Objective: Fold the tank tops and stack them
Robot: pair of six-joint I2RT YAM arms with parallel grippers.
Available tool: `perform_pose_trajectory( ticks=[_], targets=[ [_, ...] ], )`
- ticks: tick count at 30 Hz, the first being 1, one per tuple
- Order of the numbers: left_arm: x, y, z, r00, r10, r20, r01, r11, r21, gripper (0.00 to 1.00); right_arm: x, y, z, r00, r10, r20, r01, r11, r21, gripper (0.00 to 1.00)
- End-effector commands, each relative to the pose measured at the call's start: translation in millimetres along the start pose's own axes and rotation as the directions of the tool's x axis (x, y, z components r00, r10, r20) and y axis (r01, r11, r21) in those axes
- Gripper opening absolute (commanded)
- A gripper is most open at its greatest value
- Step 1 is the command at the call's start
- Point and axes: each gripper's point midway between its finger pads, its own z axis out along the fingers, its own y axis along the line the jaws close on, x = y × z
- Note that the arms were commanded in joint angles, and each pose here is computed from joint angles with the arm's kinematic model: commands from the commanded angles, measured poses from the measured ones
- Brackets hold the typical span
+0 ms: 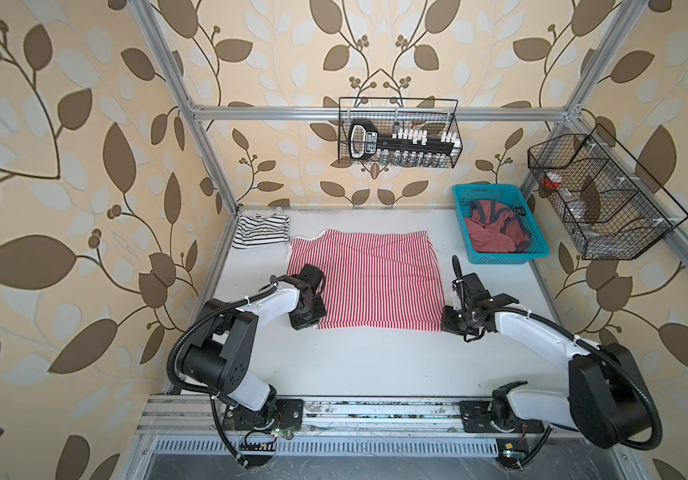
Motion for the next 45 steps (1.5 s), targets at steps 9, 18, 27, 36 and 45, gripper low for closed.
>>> perform_pose_trajectory(
  ticks=[9,18,27,36,45],
  targets=[
    [-15.0,-8.5,-47.6,0.993,0.116,0.037,-0.114,0.993,-0.035,0.0,-14.0,-0.6,-33.3,0.999,0.01,0.051,-0.01,1.0,0.013,0.0],
    [-59.3,-33.3,-57.5,0.982,0.181,0.06,-0.177,0.981,-0.075,0.0,-61.7,3.6,-36.6,0.998,-0.013,0.057,0.013,1.0,0.0,0.0],
    [-95.5,-53.1,-50.8,0.98,0.198,0.034,-0.195,0.978,-0.079,0.0,-103.9,9.1,-20.5,0.999,-0.03,0.023,0.031,0.999,-0.015,0.0],
    [-121.7,-60.5,-34.8,0.984,0.176,0.005,-0.175,0.982,-0.073,0.0,-135.1,7.2,1.7,1.0,-0.027,-0.012,0.027,1.0,-0.006,0.0],
    [-143.5,-72.5,-16.4,0.984,0.177,-0.022,-0.178,0.981,-0.071,0.01,-160.6,5.6,25.2,0.999,-0.01,-0.046,0.01,1.0,-0.01,0.0]
  ],
)
